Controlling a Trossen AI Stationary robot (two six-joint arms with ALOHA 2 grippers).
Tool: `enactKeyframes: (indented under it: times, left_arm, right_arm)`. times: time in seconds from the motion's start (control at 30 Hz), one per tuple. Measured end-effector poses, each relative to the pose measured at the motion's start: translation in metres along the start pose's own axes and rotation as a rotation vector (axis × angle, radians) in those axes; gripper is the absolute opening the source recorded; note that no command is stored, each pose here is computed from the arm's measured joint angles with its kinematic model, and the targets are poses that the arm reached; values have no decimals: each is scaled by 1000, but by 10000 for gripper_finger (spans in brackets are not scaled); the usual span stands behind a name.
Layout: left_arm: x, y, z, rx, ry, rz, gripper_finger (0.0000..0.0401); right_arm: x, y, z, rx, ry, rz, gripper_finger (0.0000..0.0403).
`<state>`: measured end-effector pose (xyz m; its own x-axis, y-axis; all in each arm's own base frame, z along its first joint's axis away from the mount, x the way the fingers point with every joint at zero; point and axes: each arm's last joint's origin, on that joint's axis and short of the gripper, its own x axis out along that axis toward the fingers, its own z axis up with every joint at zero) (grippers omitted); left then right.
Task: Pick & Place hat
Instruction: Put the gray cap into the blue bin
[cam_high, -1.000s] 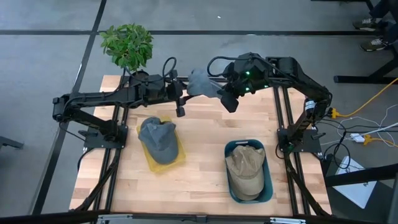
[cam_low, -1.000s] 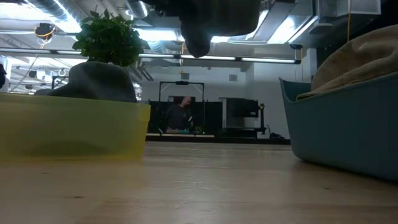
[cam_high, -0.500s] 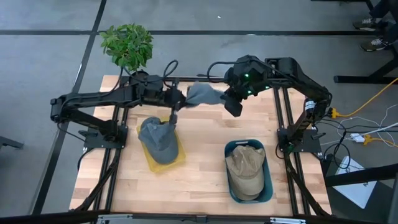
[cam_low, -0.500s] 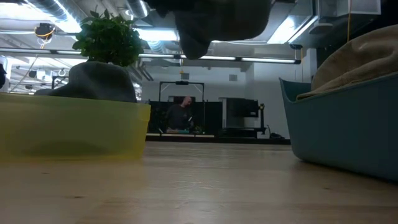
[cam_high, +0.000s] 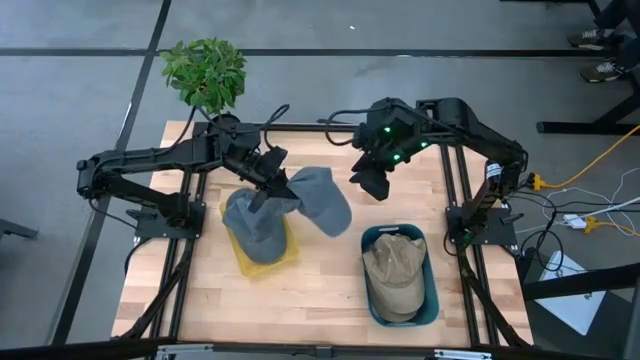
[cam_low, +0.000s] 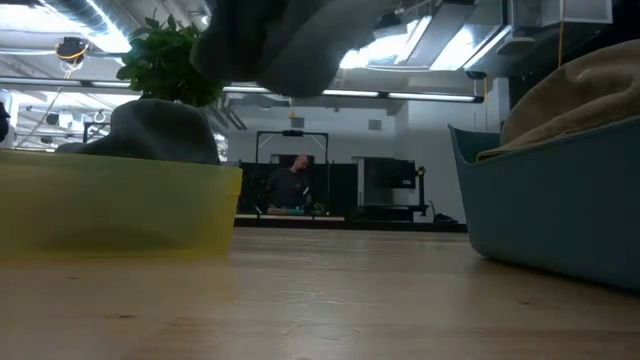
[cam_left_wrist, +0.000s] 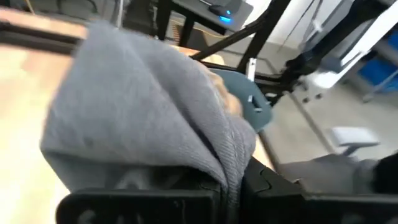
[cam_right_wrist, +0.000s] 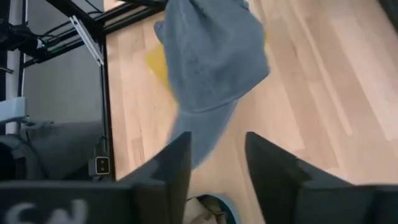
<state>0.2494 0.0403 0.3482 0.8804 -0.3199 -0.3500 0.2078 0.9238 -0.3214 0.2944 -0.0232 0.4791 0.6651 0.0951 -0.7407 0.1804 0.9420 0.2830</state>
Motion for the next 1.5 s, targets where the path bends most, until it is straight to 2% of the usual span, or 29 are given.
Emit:
enactKeyframes:
  times: [0.13, 0.23, 0.3, 0.4, 0.57, 0.73, 0.83, 0.97, 1.17, 1.3, 1.5]
  left_arm:
    - [-1, -2, -1, -125, 23, -78, 5]
    - [-3, 1, -6, -264, 87, -133, 4]
    - [-6, 5, -9, -345, 114, -111, 5]
    - [-8, 10, -11, -397, 121, -68, 6]
    - [-9, 12, -5, -405, 69, -74, 4]
    - [-9, 9, 5, -365, 1, -149, 6]
    - [-9, 8, 9, -331, -38, -163, 4]
    - [-10, 8, 11, -288, -50, -188, 6]
    - [-6, -3, 10, -255, -4, -312, 4]
    - [-2, -15, 3, -281, 75, -375, 3]
    - [-5, -31, -12, -304, 204, -404, 3]
  right_arm:
    - [16, 7, 1, -24, 39, 9, 198]
    - [31, 16, 1, -91, 78, 23, 218]
    - [40, 24, 0, -163, 91, 36, 225]
    - [51, 39, 0, -284, 71, 49, 226]
    - [70, 59, 1, -421, 17, -30, 213]
    - [82, 67, 0, -424, -29, -289, 197]
    - [84, 71, -2, -419, -50, -381, 191]
    - [85, 78, -12, -433, -6, -391, 187]
    - [94, 84, -38, -439, 58, -512, 186]
    - [101, 81, -57, -451, 103, -558, 186]
    - [90, 70, -84, -454, 99, -543, 186]
